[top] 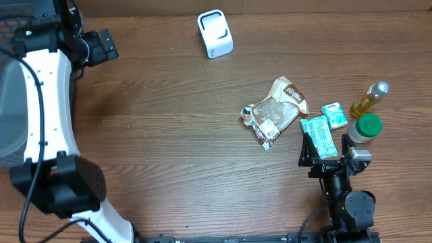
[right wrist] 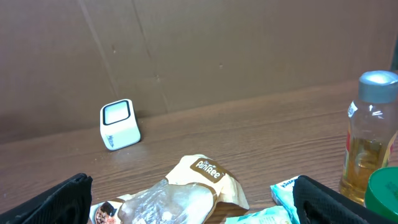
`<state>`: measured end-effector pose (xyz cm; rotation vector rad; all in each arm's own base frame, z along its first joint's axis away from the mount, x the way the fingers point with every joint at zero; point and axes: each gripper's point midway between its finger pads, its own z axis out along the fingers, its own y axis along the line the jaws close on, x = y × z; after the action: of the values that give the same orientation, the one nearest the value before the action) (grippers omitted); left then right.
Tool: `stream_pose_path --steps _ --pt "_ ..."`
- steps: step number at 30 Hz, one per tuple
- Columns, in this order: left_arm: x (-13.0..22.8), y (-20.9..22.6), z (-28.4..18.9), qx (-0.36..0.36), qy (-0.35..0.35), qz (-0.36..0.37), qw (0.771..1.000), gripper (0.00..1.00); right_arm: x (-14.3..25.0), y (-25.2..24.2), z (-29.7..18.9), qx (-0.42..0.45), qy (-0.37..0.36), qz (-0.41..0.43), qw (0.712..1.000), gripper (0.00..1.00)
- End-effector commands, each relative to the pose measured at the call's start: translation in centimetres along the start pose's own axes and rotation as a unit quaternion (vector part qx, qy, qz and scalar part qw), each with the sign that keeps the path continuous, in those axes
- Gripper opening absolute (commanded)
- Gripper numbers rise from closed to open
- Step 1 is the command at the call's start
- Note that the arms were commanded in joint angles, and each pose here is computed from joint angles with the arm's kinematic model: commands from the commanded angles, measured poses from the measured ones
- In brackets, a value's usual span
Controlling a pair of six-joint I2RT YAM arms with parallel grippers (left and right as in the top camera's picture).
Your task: Scan the item barcode
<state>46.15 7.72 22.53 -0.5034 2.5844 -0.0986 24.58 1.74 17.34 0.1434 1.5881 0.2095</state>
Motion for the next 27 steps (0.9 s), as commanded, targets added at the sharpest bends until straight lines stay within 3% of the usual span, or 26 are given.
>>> stream_pose_path --steps 1,15,22,27 --pt "-1.4 -1.5 -7.4 0.02 -0.083 0.008 0.996 1.0 0.1 0.0 0.0 -0.002 -0.003 -0.002 1.0 1.0" --pt "-0.2 -2.1 -21.6 0.053 -0.227 0.017 0.972 1.0 0.1 0.0 0.0 -0.002 -0.003 -0.002 1.0 1.0" --pt "1.5 -1.8 -22.7 0.052 -0.226 0.017 0.973 0.99 0.1 0.0 0.0 -0.002 -0.003 -0.002 1.0 1.0" --pt "5.4 -0.7 -19.0 0.039 -0.167 0.013 0.985 1.0 0.1 0.0 0.0 -0.002 -0.003 -0.002 1.0 1.0"
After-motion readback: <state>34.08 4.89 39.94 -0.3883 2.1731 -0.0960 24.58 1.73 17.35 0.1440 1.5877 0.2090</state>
